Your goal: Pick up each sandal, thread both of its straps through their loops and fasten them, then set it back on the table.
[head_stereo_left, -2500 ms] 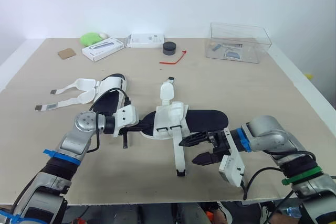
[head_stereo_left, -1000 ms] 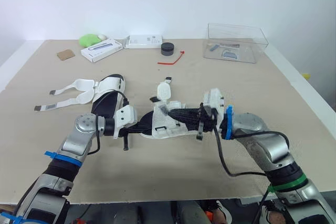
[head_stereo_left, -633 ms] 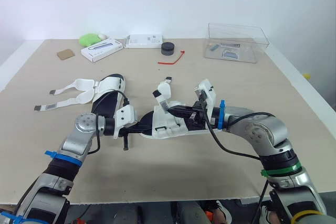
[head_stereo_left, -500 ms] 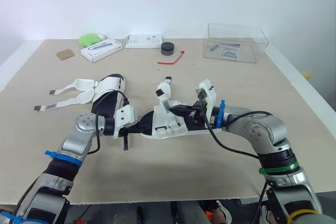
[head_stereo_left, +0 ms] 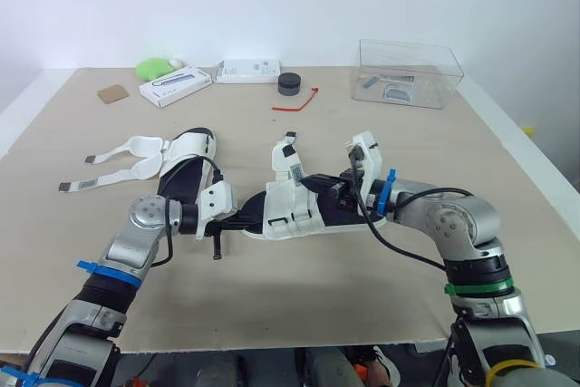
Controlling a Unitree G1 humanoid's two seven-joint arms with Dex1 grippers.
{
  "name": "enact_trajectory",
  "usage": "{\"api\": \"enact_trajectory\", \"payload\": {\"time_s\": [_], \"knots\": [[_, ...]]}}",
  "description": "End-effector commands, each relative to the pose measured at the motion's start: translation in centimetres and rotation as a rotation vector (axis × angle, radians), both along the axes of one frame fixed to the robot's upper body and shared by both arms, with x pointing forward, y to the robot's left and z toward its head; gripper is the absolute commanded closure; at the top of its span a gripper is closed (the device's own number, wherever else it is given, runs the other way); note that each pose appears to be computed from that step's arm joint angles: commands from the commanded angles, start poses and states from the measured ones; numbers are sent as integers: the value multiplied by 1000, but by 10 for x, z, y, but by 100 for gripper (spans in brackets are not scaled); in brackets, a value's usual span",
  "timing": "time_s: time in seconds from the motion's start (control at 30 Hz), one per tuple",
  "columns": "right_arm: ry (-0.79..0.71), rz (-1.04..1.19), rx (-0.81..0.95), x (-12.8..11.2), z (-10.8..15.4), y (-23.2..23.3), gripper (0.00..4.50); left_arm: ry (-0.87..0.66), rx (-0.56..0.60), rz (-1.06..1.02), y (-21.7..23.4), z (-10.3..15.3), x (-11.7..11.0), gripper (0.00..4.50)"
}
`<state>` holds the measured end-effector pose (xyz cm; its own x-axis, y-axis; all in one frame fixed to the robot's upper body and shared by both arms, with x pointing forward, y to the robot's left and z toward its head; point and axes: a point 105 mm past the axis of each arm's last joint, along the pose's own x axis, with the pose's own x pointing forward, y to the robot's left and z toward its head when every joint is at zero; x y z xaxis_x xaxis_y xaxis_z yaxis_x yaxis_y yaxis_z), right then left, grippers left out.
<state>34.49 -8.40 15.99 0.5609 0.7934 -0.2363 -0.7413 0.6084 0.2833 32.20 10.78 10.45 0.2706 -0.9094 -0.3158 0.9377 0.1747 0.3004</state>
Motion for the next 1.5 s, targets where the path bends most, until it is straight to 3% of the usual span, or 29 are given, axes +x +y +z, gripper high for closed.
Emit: {"api": "enact_trajectory", "payload": {"time_s": [0.03,0.23,0.27,0.3,0.5,0.6,0.77,0.87,1.1,1.5], "knots": [[-35,-53,-33,10,7,-6,445,37,54,28,6,-13,2,450],[-36,-94,-66,12,4,-16,445,38,54,23,4,-15,1,450],[-51,-97,-74,12,6,-17,385,38,54,22,4,-16,0,450],[-77,-90,-86,11,8,-18,360,39,55,20,4,-16,0,450],[-224,-53,-131,7,26,-17,82,38,59,17,4,-15,1,450],[-305,-45,-149,8,36,-16,82,37,60,15,4,-15,2,450],[-482,57,-45,9,80,14,82,33,57,9,2,-15,2,450],[-448,84,-46,14,71,23,145,30,54,8,2,-14,1,450],[-215,56,-149,35,25,18,446,23,55,14,3,-14,-1,450],[-84,87,-243,28,4,10,446,21,47,35,7,-13,0,450]]}}
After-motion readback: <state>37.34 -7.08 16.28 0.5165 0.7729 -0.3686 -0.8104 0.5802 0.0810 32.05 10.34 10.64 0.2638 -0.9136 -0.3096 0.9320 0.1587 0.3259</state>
